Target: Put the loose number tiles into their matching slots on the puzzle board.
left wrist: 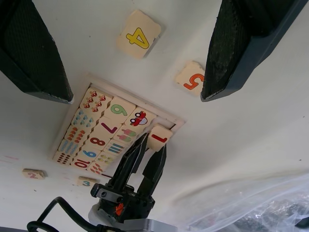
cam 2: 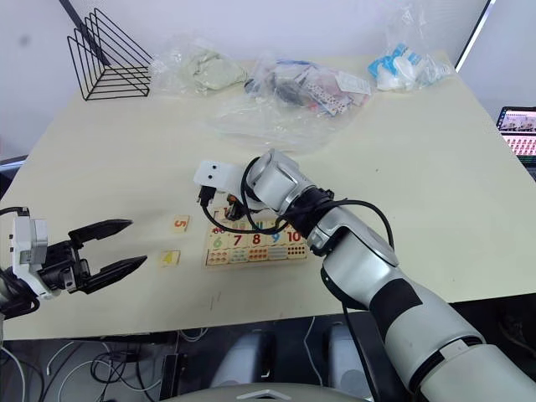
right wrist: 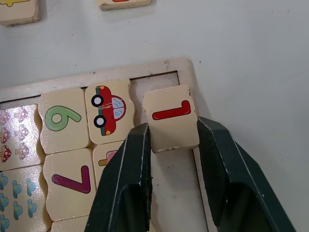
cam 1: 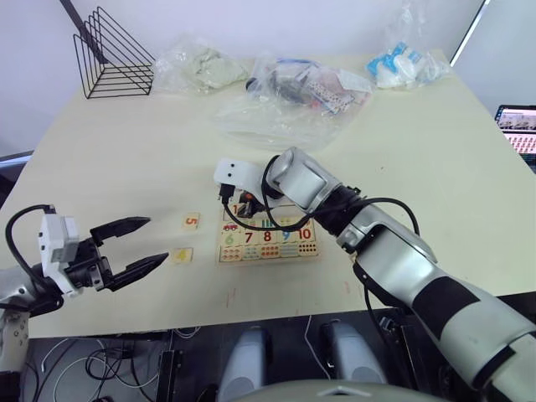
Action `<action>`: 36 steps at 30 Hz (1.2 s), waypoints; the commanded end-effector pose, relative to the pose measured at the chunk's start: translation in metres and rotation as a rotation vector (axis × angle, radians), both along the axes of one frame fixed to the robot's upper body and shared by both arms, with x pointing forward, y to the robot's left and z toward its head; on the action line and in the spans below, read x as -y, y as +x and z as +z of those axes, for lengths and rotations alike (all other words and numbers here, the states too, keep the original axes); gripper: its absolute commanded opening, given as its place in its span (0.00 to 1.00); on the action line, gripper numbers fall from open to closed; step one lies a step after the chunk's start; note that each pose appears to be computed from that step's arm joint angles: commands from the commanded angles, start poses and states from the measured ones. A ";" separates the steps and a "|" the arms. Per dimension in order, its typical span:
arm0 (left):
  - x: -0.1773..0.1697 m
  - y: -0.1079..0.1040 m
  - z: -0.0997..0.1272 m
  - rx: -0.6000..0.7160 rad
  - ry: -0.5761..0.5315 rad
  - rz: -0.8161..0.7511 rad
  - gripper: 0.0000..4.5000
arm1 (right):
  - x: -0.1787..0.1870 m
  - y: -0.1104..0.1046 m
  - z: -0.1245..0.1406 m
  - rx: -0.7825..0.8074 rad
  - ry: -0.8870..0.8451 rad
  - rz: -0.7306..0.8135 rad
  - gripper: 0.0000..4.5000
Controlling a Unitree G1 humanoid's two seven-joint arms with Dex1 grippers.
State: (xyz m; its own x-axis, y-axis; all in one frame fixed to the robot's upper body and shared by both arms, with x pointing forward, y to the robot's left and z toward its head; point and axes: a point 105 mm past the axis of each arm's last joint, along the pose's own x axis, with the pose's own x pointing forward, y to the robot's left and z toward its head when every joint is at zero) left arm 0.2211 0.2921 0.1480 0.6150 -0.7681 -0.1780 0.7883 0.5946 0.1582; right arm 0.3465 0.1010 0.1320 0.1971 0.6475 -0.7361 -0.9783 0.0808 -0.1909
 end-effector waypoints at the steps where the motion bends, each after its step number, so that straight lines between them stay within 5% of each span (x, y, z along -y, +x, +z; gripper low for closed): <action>1: -0.007 -0.002 0.009 0.037 0.018 0.020 1.00 | -0.012 -0.005 0.014 0.029 0.035 0.047 0.18; 31: -0.012 -0.003 0.003 0.033 0.025 0.018 1.00 | -0.014 -0.009 0.005 0.011 0.024 0.078 0.18; 32: -0.012 -0.003 0.003 0.032 0.025 0.019 1.00 | -0.014 -0.010 0.005 0.012 0.024 0.080 0.36; 35: -0.013 -0.003 0.002 0.031 0.025 0.020 1.00 | -0.015 -0.009 0.005 0.016 0.030 0.079 0.54; 36: -0.013 -0.003 0.002 0.031 0.026 0.020 1.00 | -0.015 -0.008 0.006 0.018 0.032 0.078 0.71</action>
State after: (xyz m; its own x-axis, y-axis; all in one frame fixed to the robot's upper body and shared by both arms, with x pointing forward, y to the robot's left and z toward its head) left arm 0.2195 0.3002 0.1408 0.6180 -0.7609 -0.1978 0.7862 0.5981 0.1554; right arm 0.3400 0.1100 0.1315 0.1629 0.6590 -0.7343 -0.9802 0.0232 -0.1966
